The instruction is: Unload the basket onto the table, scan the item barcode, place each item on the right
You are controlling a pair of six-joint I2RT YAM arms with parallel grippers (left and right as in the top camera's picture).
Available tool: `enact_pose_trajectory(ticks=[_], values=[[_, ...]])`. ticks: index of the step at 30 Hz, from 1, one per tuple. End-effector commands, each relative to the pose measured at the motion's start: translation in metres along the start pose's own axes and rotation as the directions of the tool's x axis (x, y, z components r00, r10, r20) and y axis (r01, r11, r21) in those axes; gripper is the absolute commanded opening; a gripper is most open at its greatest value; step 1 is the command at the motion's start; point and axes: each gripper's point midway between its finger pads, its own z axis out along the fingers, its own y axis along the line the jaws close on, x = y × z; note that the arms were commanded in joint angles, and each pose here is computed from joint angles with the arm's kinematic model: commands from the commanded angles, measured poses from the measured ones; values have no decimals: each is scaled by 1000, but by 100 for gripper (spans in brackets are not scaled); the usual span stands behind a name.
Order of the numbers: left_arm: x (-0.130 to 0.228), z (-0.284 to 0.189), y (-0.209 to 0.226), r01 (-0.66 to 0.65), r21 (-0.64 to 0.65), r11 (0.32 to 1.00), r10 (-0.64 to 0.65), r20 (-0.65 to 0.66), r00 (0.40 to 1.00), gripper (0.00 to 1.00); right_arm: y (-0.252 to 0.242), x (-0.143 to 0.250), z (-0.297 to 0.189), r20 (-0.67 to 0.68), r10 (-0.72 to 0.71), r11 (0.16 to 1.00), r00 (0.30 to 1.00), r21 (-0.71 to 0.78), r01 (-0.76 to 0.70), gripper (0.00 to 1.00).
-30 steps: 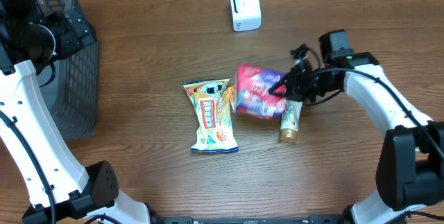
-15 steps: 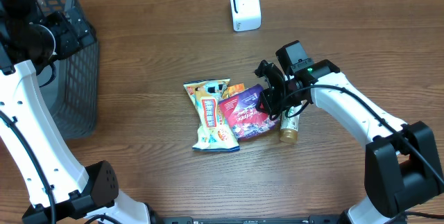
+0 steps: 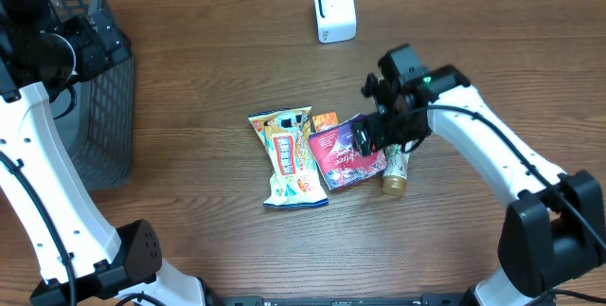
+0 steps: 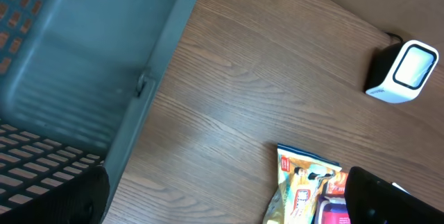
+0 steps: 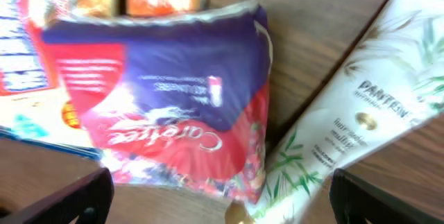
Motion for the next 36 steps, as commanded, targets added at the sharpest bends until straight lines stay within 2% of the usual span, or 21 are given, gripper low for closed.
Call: enact_pose_trajectory(ticks=[1, 4, 7, 9, 11, 12, 13, 15, 18, 23, 31, 36], values=[[0, -5, 4, -7, -9, 1000, 8, 13, 1000, 100, 28, -15, -30, 67, -70, 998, 995, -2, 70, 100], [0, -5, 4, -7, -9, 1000, 8, 13, 1000, 100, 65, -11, -24, 61, -148, 987, 987, -60, 152, 100], [0, -5, 4, -7, -9, 1000, 8, 13, 1000, 100, 126, -7, -25, 99, -230, 933, 968, -261, 248, 100], [0, -5, 4, -7, -9, 1000, 8, 13, 1000, 100, 157, -6, -28, 140, -279, 888, 950, -338, 311, 99], [0, -5, 4, -7, -9, 1000, 8, 13, 1000, 99, 174, -10, -27, 188, -320, 867, 928, -336, 368, 60], [0, -5, 4, -7, -9, 1000, 8, 13, 1000, 100, 175, -13, -24, 201, -333, 871, 921, -309, 382, 54], [0, -5, 4, -7, -9, 1000, 8, 13, 1000, 100, 172, -15, -17, 199, -346, 889, 917, -243, 388, 59], [0, -5, 4, -7, -9, 1000, 8, 13, 1000, 100, 156, -18, -6, 173, -291, 941, 941, -124, 314, 94], [0, -5, 4, -7, -9, 1000, 8, 13, 1000, 100, 132, -18, 11, 147, -231, 973, 962, 56, 225, 95], [0, -5, 4, -7, -9, 1000, 8, 13, 1000, 100, 104, -12, 38, 107, -225, 938, 969, 294, 185, 95], [0, -5, 4, -7, -9, 1000, 8, 13, 1000, 100, 71, 5, 83, 6, -190, 843, 982, 513, 160, 88], [0, -5, 4, -7, -9, 1000, 8, 13, 1000, 100, 55, 12, 94, -34, -169, 799, 985, 580, 157, 81]])
